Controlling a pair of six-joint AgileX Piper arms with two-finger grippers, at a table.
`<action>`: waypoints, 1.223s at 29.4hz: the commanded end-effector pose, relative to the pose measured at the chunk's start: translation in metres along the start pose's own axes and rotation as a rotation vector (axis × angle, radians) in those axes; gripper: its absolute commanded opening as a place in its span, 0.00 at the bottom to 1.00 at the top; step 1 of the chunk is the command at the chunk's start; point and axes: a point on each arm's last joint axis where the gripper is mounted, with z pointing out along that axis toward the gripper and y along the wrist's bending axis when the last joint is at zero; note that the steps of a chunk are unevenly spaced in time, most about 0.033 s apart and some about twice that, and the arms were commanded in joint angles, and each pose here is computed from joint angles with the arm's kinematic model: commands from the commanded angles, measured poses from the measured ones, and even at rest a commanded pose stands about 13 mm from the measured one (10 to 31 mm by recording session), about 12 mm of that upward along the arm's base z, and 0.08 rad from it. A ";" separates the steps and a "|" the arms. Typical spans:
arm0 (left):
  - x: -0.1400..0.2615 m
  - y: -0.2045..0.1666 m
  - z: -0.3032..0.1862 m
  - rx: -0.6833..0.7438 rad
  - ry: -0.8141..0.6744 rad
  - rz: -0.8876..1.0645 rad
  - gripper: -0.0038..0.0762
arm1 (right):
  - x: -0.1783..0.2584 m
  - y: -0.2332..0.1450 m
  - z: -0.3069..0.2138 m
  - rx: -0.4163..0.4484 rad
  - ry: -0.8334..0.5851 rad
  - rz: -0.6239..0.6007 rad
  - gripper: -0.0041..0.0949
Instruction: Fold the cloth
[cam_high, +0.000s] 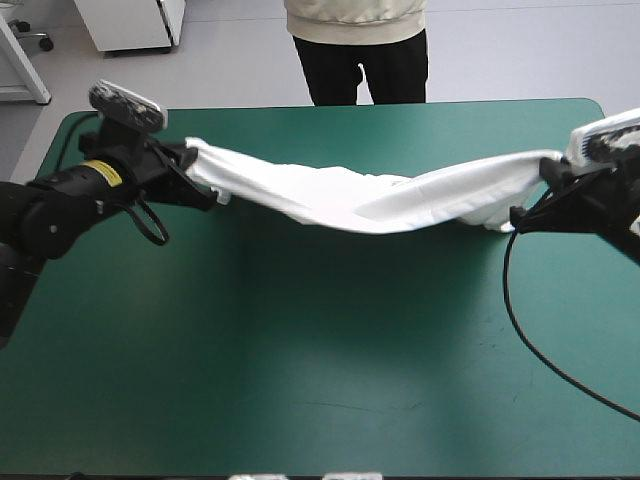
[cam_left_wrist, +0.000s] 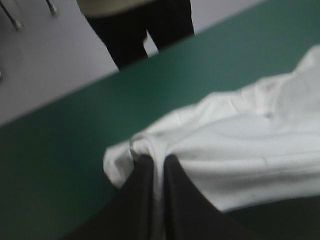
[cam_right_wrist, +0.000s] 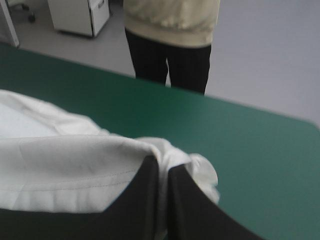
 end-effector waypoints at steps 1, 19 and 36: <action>-0.055 0.008 -0.060 -0.070 -0.312 0.017 0.04 | -0.052 -0.002 -0.041 0.041 -0.261 -0.060 0.04; -0.134 0.016 -0.229 -0.310 -1.061 0.154 0.04 | -0.143 0.003 -0.192 0.193 -0.863 -0.279 0.04; -0.164 0.039 -0.054 -0.408 -0.923 0.267 0.04 | -0.175 -0.025 0.018 0.171 -0.701 -0.215 0.04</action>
